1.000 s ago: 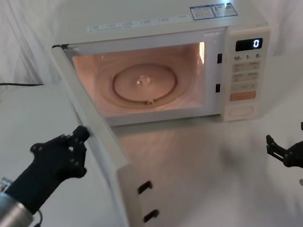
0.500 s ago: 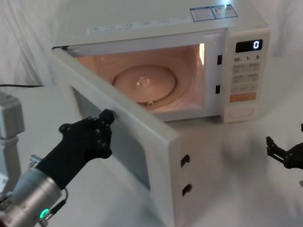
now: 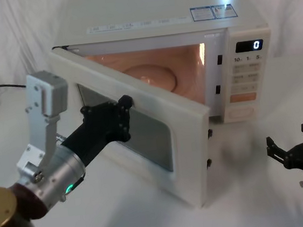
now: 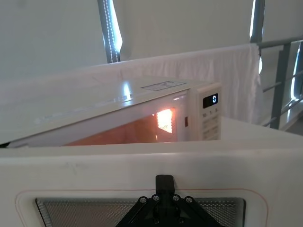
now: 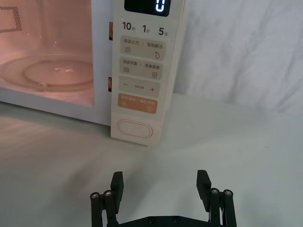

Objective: Press the button to open the microwave door with one hand; close the microwave door with the other hand.

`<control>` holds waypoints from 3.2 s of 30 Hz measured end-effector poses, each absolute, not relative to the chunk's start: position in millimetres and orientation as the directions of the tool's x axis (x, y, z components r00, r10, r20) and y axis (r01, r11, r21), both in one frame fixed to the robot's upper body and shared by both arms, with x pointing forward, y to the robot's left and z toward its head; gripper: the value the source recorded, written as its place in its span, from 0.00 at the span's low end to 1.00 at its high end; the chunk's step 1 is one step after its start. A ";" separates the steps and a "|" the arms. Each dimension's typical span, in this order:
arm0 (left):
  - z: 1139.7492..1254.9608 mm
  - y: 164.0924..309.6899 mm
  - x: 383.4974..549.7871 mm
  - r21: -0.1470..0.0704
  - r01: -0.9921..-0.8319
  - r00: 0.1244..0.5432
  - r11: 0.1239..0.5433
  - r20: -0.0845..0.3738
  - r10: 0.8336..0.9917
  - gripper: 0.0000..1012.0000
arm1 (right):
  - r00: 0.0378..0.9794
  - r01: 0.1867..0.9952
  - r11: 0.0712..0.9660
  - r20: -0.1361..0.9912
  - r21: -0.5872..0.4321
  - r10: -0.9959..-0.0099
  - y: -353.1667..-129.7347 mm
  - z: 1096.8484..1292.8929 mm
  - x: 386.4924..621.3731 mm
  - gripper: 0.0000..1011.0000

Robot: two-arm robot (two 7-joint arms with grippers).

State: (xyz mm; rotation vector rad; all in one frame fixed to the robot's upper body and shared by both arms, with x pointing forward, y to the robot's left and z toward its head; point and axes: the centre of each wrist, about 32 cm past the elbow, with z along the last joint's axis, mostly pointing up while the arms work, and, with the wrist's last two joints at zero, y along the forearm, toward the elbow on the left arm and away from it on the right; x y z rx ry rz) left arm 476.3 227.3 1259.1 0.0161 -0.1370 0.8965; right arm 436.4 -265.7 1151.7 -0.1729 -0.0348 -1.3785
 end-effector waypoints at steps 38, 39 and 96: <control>1265.9 175.6 549.1 -0.043 -0.831 0.540 0.555 0.179 0.823 0.00 | 0.193 0.978 0.181 0.126 -0.102 -0.973 -265.8 1151.7 436.4 0.99; 1265.6 175.1 551.2 -0.040 -0.833 0.537 0.552 0.182 0.824 0.00 | 0.193 0.978 0.181 0.126 -0.102 -0.973 -265.8 1151.7 436.4 0.99; 1271.1 162.6 584.2 -0.052 -0.871 0.477 0.489 0.151 0.866 0.00 | 0.193 0.978 0.181 0.126 -0.102 -0.973 -265.7 1151.7 436.4 0.99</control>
